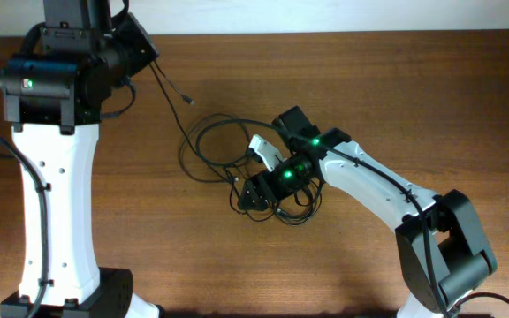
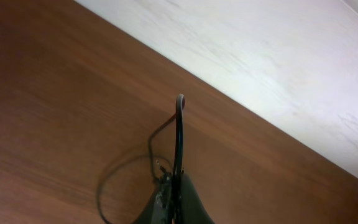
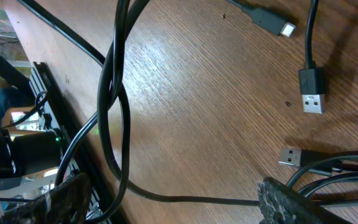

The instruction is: Untangle cables

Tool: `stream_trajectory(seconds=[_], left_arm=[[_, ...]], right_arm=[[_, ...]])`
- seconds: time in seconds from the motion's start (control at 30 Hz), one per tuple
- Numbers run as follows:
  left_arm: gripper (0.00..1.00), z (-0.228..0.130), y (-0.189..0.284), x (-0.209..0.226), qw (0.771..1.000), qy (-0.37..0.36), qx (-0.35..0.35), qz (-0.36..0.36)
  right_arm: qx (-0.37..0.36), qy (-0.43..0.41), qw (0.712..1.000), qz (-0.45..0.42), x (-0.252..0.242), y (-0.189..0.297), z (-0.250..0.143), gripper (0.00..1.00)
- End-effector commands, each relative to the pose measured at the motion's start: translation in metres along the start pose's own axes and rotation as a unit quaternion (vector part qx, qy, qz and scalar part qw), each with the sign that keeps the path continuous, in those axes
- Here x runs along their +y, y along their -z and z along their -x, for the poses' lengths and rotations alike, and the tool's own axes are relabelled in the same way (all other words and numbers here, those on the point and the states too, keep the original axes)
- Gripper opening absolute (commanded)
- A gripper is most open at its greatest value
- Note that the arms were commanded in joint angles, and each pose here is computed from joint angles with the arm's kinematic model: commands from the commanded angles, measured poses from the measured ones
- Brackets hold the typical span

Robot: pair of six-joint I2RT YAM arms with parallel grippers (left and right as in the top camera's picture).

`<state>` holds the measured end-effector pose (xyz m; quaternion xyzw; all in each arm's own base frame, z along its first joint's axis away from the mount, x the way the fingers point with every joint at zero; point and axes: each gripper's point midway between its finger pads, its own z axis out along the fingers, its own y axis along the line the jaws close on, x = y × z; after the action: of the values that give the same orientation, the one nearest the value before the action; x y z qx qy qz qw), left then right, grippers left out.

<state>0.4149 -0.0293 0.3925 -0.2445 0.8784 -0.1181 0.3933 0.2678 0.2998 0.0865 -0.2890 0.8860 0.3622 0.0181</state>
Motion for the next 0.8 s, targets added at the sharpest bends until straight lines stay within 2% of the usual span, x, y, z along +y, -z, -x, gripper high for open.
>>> stream_trajectory(seconds=[0.0, 0.2, 0.4, 0.47, 0.53, 0.57, 0.67, 0.77], left_arm=[[0.00, -0.008, 0.005, -0.022, 0.997, 0.005, 0.029, -0.064], [0.00, -0.015, 0.014, -0.059, 0.984, -0.006, 0.060, -0.166], [0.00, -0.012, 0.018, -0.068, 0.980, -0.008, 0.057, -0.190], [0.00, -0.011, 0.019, -0.069, 0.980, -0.009, 0.055, -0.191], [0.00, -0.010, 0.024, -0.068, 0.980, -0.011, 0.050, -0.193], [0.00, -0.008, 0.027, -0.068, 0.980, -0.016, 0.045, -0.195], [0.00, 0.002, 0.041, -0.059, 0.981, -0.028, 0.020, -0.193], [0.00, 0.014, 0.050, -0.033, 0.988, -0.013, -0.005, -0.154]], right_arm=[[-0.003, -0.001, 1.000, -0.006, -0.001, 0.001, 0.003, 0.86], [0.004, -0.024, 0.999, -0.038, -0.015, -0.003, -0.004, 0.82], [0.002, -0.048, 0.998, -0.046, -0.021, -0.005, -0.007, 0.81], [-0.003, -0.077, 0.993, -0.086, -0.034, -0.004, -0.007, 0.75], [-0.018, -0.144, 0.974, -0.171, -0.063, 0.004, -0.009, 0.63], [-0.026, -0.177, 0.961, -0.209, -0.076, 0.010, -0.011, 0.60], [-0.039, -0.252, 0.925, -0.283, -0.105, 0.028, -0.023, 0.60], [-0.045, -0.300, 0.895, -0.327, -0.127, 0.048, -0.035, 0.59]])
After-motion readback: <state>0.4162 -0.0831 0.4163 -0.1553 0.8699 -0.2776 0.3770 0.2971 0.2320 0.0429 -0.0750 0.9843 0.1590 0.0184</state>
